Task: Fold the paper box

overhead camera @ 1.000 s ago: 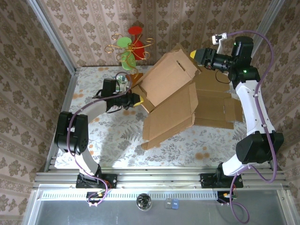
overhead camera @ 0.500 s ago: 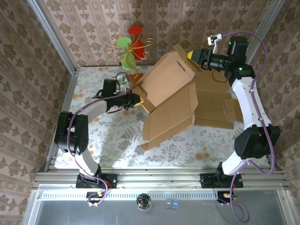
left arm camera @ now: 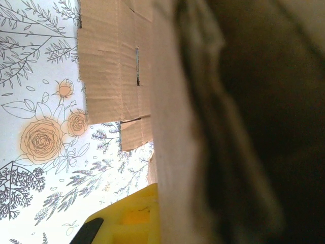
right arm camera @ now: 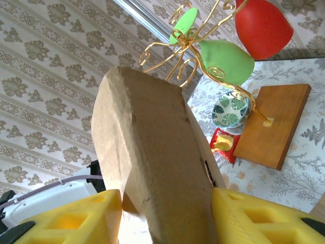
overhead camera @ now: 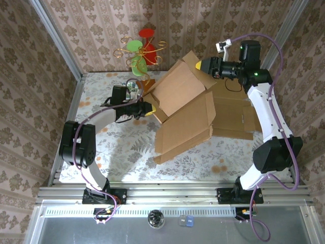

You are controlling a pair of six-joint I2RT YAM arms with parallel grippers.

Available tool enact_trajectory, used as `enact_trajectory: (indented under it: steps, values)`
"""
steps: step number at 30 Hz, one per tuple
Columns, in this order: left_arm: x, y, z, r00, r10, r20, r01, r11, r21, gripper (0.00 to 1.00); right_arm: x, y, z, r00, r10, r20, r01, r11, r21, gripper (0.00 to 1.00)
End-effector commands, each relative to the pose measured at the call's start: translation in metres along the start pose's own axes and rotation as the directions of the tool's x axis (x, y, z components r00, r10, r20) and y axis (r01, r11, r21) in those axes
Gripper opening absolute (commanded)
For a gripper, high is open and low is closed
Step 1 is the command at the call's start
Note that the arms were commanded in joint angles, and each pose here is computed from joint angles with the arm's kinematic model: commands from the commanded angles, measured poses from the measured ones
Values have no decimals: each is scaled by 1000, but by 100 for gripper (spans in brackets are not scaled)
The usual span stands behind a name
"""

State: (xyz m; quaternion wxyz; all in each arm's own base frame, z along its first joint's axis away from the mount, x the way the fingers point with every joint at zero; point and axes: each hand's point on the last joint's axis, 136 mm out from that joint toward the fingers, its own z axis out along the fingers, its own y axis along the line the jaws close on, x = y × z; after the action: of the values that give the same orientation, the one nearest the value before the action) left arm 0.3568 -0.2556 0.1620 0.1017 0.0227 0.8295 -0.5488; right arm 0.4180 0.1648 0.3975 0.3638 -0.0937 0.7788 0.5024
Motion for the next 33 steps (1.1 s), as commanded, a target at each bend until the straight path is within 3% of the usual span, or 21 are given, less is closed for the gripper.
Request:
enact_trajectory:
  steps: [1, 11, 26, 33]
  values:
    - [-2, -9, 1, 1000, 30, -9, -30, 1000, 10, 0, 1, 23, -9, 998, -68, 6, 68, 998, 12, 51]
    - [-1, -9, -1, 1000, 24, -4, -24, 1000, -12, 0, 17, 18, -8, 987, -147, -58, 155, 971, 181, 51]
    - [-1, -4, 0, 1000, 0, -7, 0, 999, -38, 0, 19, 19, -16, 976, -208, -56, 216, 943, 252, 45]
    - [-1, -5, 0, 1000, 5, -12, -5, 999, -40, 0, 23, 12, -8, 976, -201, -85, 216, 940, 264, 47]
